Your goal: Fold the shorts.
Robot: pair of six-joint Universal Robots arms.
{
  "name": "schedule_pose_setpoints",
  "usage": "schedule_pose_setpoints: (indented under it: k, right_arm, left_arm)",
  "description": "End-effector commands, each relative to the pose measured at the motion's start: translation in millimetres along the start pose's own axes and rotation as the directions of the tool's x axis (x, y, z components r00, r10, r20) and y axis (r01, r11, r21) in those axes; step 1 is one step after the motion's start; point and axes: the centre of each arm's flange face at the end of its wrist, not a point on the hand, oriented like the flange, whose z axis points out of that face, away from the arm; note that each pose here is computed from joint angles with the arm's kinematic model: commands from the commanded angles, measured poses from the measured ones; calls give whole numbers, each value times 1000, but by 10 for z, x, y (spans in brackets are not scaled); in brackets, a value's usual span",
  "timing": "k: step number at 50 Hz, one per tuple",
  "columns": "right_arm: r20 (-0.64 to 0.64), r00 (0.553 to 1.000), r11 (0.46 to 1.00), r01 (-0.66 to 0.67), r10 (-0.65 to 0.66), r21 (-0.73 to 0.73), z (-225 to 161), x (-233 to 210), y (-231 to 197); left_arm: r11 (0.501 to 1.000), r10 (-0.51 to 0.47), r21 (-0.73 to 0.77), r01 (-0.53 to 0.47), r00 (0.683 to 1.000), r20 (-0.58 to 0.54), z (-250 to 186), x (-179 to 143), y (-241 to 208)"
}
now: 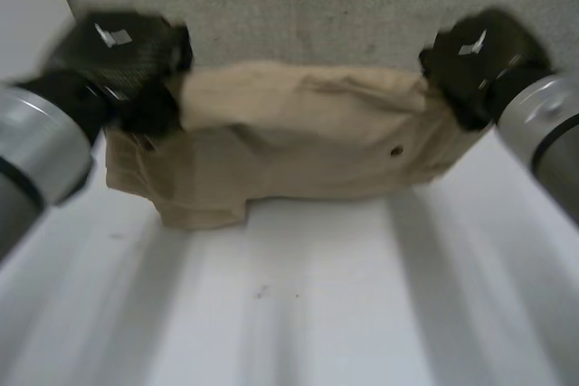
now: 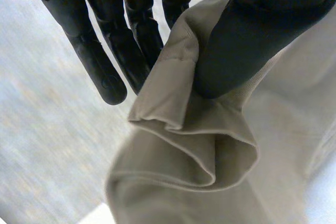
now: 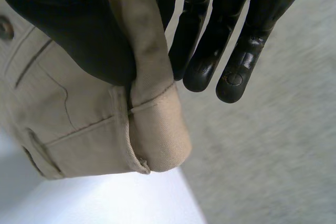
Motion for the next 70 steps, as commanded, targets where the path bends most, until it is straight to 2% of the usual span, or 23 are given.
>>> schedule_pose_setpoints:
  k: [1,5,9,16,21,25,28,30,34,37,39,40,41,45,46,48,52,53,58,62,66,67,70]
  right_arm:
    - [-161,985,976,-30,66,216,-398,540,-576]
    - [-210,975,962,-18,77,271,-546,701,-734]
    - [-191,979,969,-22,71,247,-475,653,-677]
    - [-22,999,997,-49,50,54,63,147,-142]
    - [66,996,998,-50,53,-43,360,-182,185]
    - [103,993,995,-47,56,-90,589,-390,412]
    - [80,995,996,-49,55,-72,791,-468,511]
    - [57,997,998,-52,54,-47,896,-494,541]
    - [-92,994,995,-49,57,82,1184,-375,455]
    - [-267,959,964,-21,94,265,1372,-114,191]
    - [-329,937,935,5,120,356,1405,9,35]
    - [-388,909,895,41,151,444,1409,146,-129]
    - [-411,896,877,55,167,477,1403,202,-192]
    - [-508,822,776,138,257,616,1269,489,-518]
    - [-519,810,762,147,273,631,1244,525,-562]
    - [-534,792,737,166,297,656,1207,566,-622]
    - [-495,815,744,123,302,656,1227,481,-540]
    - [-484,820,749,109,304,654,1238,460,-507]
    - [-395,873,805,6,285,593,1329,202,-219]
    - [-303,923,878,-70,237,474,1446,-157,159]
    - [-178,967,949,-126,182,288,1504,-583,624]
    - [-118,979,971,-140,164,193,1514,-779,848]
    - [-26,988,988,-150,151,46,1474,-1042,1142]
  left_arm:
    - [964,-22,267,-8,994,109,-332,-321,-775]
    - [950,-42,313,4,993,114,-373,-356,-910]
    - [958,-65,283,34,993,101,-295,-339,-816]
    - [996,-87,29,86,996,36,271,-123,-65]
    - [984,-77,-164,76,997,0,746,49,601]
    - [973,-75,-218,75,997,7,1057,82,935]
    - [981,-74,-175,78,997,29,1279,59,1017]
    - [993,-72,-86,77,996,55,1490,28,1015]
    - [986,-66,158,43,987,147,1791,-126,709]
    - [902,-102,430,-29,955,277,1915,-341,161]
    - [854,-118,517,-62,944,308,1907,-389,-43]
    - [823,-129,563,-77,940,316,1892,-392,-149]
    - [745,-169,658,-110,923,345,1830,-479,-393]
    - [567,-263,809,-157,896,358,1517,-589,-936]
    - [562,-267,812,-155,895,356,1492,-586,-945]
    - [570,-266,807,-155,894,360,1478,-601,-923]
    - [640,-238,758,-123,907,348,1546,-501,-659]
    - [683,-219,722,-112,911,349,1578,-477,-491]
    - [792,-167,605,-79,925,340,1617,-367,36]
    - [874,-121,484,-51,941,317,1604,-228,524]
    - [949,-64,316,-24,962,266,1539,-30,1101]
    - [961,-53,275,-19,966,253,1521,14,1235]
    - [996,-16,93,-2,981,191,1397,228,1752]
